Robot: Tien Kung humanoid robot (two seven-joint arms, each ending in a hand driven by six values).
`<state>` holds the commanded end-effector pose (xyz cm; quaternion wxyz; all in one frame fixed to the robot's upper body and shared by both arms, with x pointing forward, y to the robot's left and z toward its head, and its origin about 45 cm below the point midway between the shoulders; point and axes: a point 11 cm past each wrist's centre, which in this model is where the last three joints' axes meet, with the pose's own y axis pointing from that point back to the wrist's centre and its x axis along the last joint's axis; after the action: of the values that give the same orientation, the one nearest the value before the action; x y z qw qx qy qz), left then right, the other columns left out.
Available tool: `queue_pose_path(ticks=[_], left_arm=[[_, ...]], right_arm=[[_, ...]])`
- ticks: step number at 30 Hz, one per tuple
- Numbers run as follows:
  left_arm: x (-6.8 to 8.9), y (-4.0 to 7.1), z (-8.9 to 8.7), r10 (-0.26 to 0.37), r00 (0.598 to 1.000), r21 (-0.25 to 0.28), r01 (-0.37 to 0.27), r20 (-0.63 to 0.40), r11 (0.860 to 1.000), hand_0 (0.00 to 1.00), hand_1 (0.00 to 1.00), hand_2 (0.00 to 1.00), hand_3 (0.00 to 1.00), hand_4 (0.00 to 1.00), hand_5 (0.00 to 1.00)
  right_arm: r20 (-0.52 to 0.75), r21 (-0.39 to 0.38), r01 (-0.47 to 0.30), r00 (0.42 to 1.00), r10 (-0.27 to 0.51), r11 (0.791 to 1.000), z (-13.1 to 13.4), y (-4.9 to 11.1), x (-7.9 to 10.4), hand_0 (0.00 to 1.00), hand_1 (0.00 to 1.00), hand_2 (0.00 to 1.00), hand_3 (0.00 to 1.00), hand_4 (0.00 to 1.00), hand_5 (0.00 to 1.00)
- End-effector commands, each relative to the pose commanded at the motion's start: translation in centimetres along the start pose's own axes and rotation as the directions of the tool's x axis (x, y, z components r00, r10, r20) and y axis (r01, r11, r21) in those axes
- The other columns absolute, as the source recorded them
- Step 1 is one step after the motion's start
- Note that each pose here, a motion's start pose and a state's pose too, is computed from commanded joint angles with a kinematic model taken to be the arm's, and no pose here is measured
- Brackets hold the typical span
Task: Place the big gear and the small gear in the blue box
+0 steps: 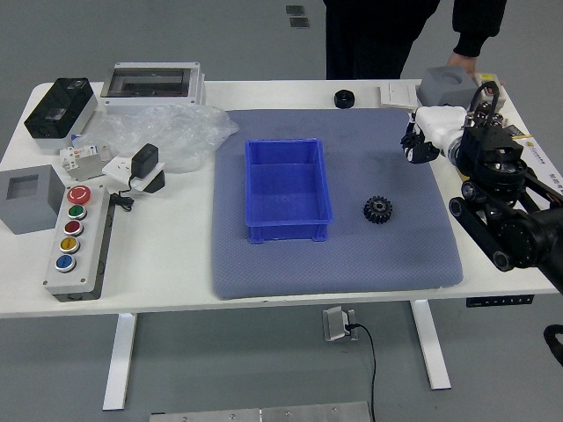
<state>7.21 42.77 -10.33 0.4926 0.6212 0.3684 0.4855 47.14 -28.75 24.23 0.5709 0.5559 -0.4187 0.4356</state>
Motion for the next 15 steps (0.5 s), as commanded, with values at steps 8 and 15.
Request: queue_pose_path(ticks=[8,15], left_arm=[[-0.1,0.0,0.0,-0.001,1.000,-0.001,0.001,0.000,1.000,0.817,0.821,0.822,0.784,0.527,0.135],[0.0,0.0,-0.1,0.000,1.000,0.004,0.000,0.006,1.000,0.818,0.822,0.821,0.783,0.526,0.137]], right_arm=[[0.030,0.156,-0.086,0.996,0.083,0.984,-5.9,1.9,2.6,0.526,0.437,0.460,0.530,0.453,0.193],[0.071,0.330,-0.130,0.991,0.113,0.935,-13.0,4.5,3.5,0.529,0.438,0.461,0.530,0.452,0.194]])
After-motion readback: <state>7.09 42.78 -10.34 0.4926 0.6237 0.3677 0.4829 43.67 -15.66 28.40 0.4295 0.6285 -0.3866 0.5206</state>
